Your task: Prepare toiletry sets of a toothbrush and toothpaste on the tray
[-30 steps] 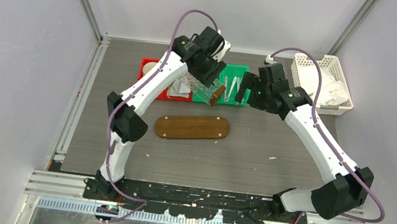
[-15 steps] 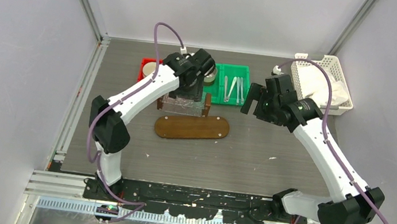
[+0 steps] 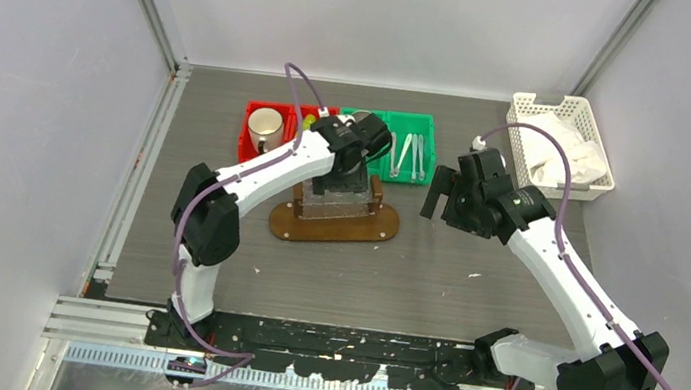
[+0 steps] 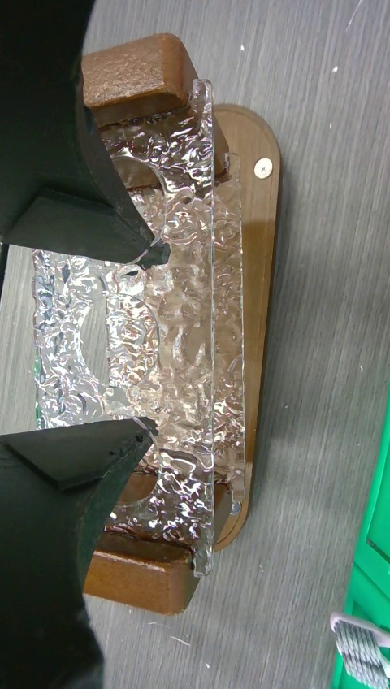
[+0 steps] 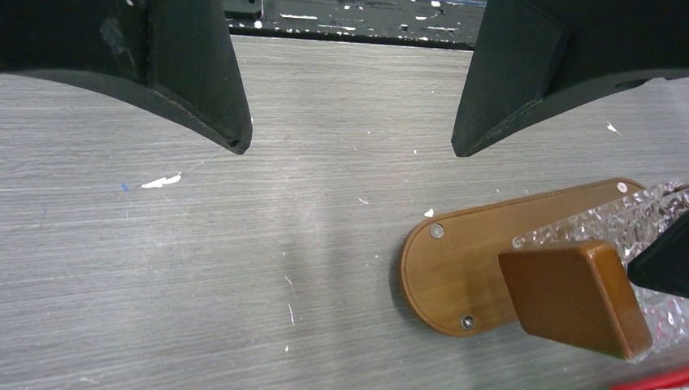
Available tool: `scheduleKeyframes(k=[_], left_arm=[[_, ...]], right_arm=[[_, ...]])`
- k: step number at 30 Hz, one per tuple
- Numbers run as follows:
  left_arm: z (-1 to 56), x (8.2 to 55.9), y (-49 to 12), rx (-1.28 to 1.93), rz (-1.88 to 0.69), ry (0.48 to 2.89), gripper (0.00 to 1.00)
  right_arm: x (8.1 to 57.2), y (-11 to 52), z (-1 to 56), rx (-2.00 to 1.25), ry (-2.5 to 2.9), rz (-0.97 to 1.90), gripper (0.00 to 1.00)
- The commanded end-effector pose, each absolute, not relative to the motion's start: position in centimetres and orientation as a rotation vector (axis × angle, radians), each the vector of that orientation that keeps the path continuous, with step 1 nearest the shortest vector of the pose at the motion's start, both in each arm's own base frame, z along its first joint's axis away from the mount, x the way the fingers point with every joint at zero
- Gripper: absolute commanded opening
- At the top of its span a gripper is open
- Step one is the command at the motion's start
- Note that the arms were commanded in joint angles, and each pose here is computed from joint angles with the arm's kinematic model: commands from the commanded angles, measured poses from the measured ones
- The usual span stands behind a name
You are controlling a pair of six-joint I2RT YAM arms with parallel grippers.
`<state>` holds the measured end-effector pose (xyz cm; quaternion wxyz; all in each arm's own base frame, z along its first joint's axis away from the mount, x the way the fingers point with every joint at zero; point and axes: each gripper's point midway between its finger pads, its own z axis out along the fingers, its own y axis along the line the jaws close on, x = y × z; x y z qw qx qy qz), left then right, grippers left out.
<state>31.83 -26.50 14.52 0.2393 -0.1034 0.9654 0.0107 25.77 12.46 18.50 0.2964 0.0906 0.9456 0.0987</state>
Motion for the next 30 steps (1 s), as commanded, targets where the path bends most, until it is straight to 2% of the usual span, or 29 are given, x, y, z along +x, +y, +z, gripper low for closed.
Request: scheduleKeyframes(k=[1,18,21,30], left_arm=[[13.4,32.9,-27.9,-0.365,-0.031,2.595,0.47],[9.7,32.0,-28.0,-0.305,0.011,2.674,0.48],[9.8,31.6,-27.7,-0.29,0.005,2.672,0.36],[9.5,30.7,-25.7,-0.268,0.105,2.679,0.19]], right_arm=[[25.7,12.9,18.8,0.237,2.481,0.309,1.0],[25.3,12.8,18.1,0.215,2.484,0.313,1.0],[25.3,12.9,17.8,0.218,2.487,0.32,1.0],[25.1,13.1,17.6,0.227,2.487,0.338,1.0]])
